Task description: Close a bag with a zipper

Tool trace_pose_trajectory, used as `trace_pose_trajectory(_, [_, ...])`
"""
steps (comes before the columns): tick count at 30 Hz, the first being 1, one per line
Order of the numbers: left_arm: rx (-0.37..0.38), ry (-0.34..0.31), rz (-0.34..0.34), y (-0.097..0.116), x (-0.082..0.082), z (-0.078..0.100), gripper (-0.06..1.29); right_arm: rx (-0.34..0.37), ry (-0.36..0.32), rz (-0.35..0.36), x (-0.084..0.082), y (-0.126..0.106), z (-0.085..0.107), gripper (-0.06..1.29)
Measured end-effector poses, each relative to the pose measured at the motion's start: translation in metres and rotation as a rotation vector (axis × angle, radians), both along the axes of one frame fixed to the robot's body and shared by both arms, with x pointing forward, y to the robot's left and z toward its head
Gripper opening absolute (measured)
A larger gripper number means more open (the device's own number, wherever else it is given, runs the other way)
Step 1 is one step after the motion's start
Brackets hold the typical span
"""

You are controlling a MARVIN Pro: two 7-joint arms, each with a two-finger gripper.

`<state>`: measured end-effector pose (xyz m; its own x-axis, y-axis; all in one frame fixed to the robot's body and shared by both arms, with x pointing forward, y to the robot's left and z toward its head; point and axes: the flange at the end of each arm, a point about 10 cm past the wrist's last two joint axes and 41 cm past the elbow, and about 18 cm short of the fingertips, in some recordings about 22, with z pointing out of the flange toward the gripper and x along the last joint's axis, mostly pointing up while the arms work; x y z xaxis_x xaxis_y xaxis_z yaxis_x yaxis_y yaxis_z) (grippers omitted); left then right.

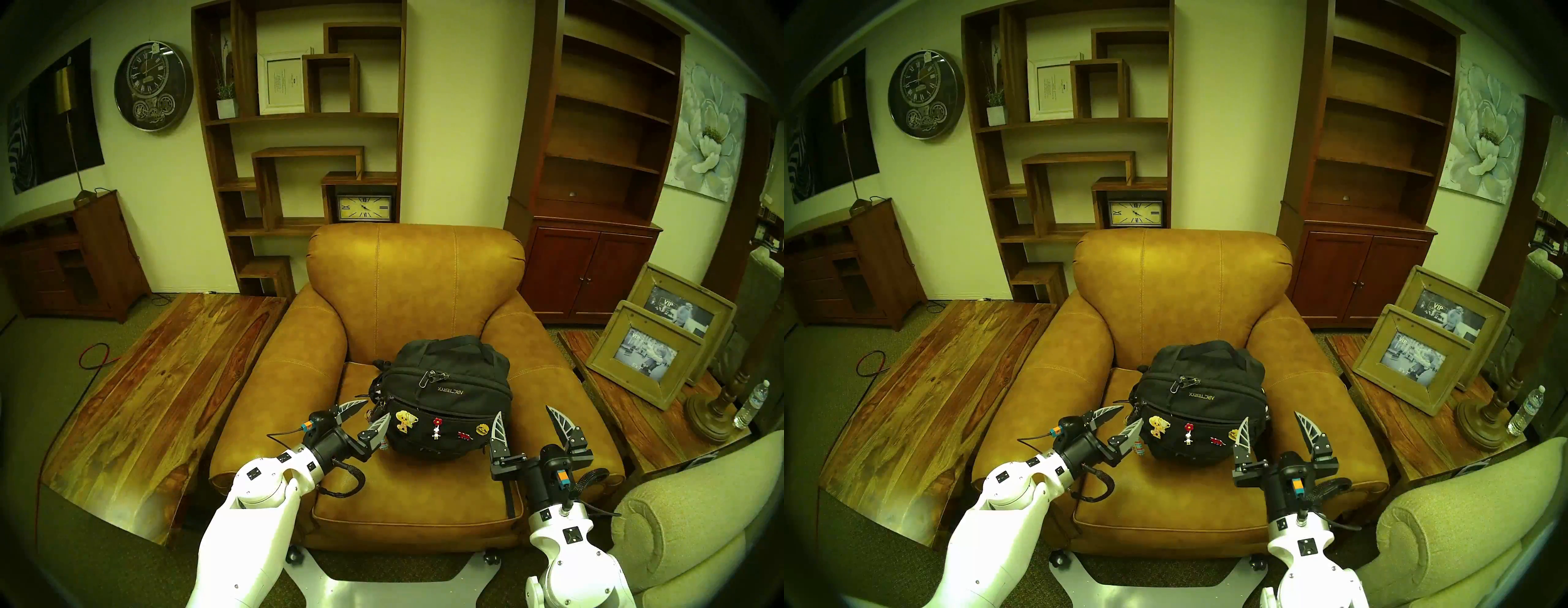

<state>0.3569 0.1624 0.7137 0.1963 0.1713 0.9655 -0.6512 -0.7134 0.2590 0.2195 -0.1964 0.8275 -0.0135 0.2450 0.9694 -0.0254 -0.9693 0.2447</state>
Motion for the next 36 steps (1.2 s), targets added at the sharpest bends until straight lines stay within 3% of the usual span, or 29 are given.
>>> trace_pose_trajectory(20, [0.012, -0.005, -0.040, -0.016, 0.010, 0.000, 0.98, 0.000, 0.000, 0.000, 0.000, 0.000, 0.000, 1.23])
trace_pose_trajectory(36, [0.015, -0.003, -0.038, -0.018, 0.016, -0.002, 0.61, 0.000, 0.000, 0.000, 0.000, 0.000, 0.000, 1.23])
